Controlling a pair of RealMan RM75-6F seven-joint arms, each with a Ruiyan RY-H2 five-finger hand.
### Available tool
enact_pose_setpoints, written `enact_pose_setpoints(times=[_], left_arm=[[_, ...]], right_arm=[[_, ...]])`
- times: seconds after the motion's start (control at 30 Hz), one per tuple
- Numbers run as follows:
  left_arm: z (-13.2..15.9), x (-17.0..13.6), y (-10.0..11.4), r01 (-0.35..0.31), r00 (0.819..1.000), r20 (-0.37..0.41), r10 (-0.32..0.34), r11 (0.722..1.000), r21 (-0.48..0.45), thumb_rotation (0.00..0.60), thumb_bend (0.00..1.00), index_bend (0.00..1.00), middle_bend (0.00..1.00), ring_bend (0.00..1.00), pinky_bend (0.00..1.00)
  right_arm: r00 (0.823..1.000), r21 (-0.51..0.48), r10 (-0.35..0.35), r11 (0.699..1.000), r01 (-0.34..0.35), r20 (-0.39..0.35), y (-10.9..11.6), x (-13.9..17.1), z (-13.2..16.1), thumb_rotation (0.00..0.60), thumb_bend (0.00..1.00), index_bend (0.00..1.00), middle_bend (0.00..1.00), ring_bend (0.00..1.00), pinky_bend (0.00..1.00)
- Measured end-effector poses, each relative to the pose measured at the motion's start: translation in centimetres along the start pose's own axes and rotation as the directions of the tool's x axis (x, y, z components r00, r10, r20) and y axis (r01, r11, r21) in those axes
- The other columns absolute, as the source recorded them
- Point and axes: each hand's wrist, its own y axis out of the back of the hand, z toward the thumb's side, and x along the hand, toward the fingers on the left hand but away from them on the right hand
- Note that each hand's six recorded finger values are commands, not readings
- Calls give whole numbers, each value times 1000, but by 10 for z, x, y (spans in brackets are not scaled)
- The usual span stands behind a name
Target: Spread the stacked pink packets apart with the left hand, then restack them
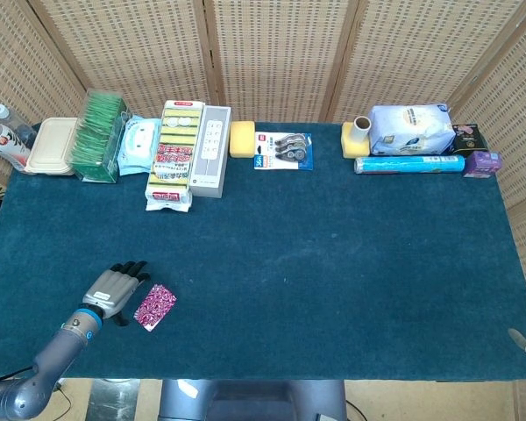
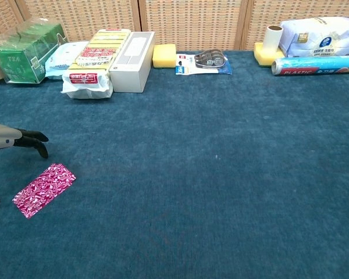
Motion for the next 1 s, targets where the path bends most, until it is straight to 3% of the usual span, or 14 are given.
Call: enact_pose_setpoints(times=[0.2,1.0], left_arm=[[8,-2,-1,1,999,32,-1,1000,4,600,123,158,0,0,106],[9,-4,-7,28,999,32,-28,1000,8,600,124,158,0,0,106]], right_arm=[[1000,0,1,1000,-1,0,0,-1,0,600,5,78,0,0,0],[1000,-3,-3,1000,3,1,1,0,-1,600,5,77,0,0,0]])
